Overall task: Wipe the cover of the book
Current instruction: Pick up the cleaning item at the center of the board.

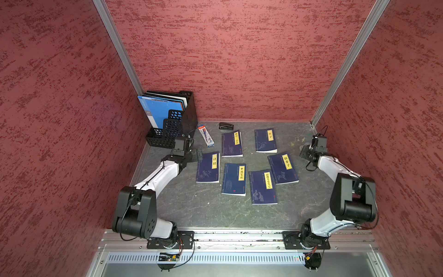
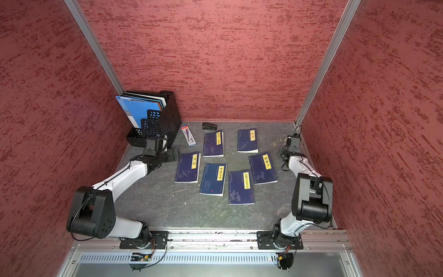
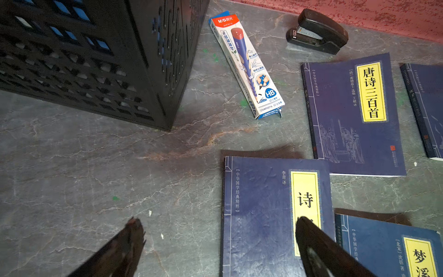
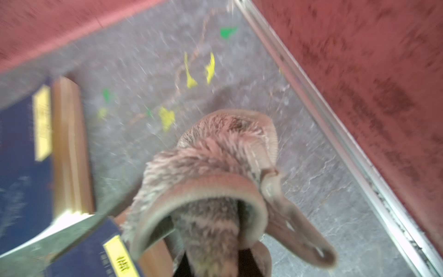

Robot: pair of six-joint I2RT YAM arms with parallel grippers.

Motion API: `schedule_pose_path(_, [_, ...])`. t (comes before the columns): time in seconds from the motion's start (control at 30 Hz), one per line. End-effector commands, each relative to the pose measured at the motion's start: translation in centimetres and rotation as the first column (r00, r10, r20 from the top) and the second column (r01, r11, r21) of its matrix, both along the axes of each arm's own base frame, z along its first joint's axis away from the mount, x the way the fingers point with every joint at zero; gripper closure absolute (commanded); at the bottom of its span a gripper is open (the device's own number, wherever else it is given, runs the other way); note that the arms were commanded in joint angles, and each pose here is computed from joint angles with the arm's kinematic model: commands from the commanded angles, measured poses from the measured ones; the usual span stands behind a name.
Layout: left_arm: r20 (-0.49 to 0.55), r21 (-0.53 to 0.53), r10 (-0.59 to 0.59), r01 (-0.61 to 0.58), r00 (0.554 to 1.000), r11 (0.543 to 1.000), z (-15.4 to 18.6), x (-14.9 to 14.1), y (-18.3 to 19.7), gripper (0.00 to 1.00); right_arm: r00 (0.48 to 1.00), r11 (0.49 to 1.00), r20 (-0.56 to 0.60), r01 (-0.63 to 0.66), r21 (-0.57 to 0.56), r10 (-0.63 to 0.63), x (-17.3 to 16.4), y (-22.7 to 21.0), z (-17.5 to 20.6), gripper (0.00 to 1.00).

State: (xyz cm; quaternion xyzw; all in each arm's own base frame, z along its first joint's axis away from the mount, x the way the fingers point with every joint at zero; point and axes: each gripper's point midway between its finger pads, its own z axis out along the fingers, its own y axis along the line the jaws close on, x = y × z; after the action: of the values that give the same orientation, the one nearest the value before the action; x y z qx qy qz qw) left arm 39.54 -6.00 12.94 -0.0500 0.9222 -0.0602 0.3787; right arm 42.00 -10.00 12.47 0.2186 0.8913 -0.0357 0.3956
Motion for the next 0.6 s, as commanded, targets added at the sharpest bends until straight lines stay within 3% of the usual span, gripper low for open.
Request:
schedule_pose_path(0.0, [0.007, -0.032, 0.004, -0.004, 1.000, 0.999, 1.1, 0.0, -0.6, 0.00, 0.996, 0.996, 0.018, -0.092, 0.021, 0.092, 0.4, 3.2, 1.9, 0.87])
schedule_pose_path(0.2, [-0.011, -0.058, 0.012, -0.013, 1.000, 0.998, 1.5, -0.6, -0.7, 0.00, 0.931, 0.931, 0.060, -0.363, 0.031, 0.361, 1.6, 14.7, 5.2, 0.87])
schedule_pose_path(0.4, [-0.034, -0.067, 0.043, -0.045, 0.999, 0.997, 1.6, -1.7, -0.3, 0.00, 0.769, 0.764, 0.142, -0.638, 0.100, 0.624, 2.1, 29.3, 7.3, 0.87])
schedule_pose_path(0.57, [-0.061, -0.060, 0.061, -0.064, 0.996, 0.996, 1.7, -3.0, 0.1, 0.00, 0.641, 0.628, 0.171, -0.767, 0.131, 0.748, 1.9, 38.1, 7.0, 0.87])
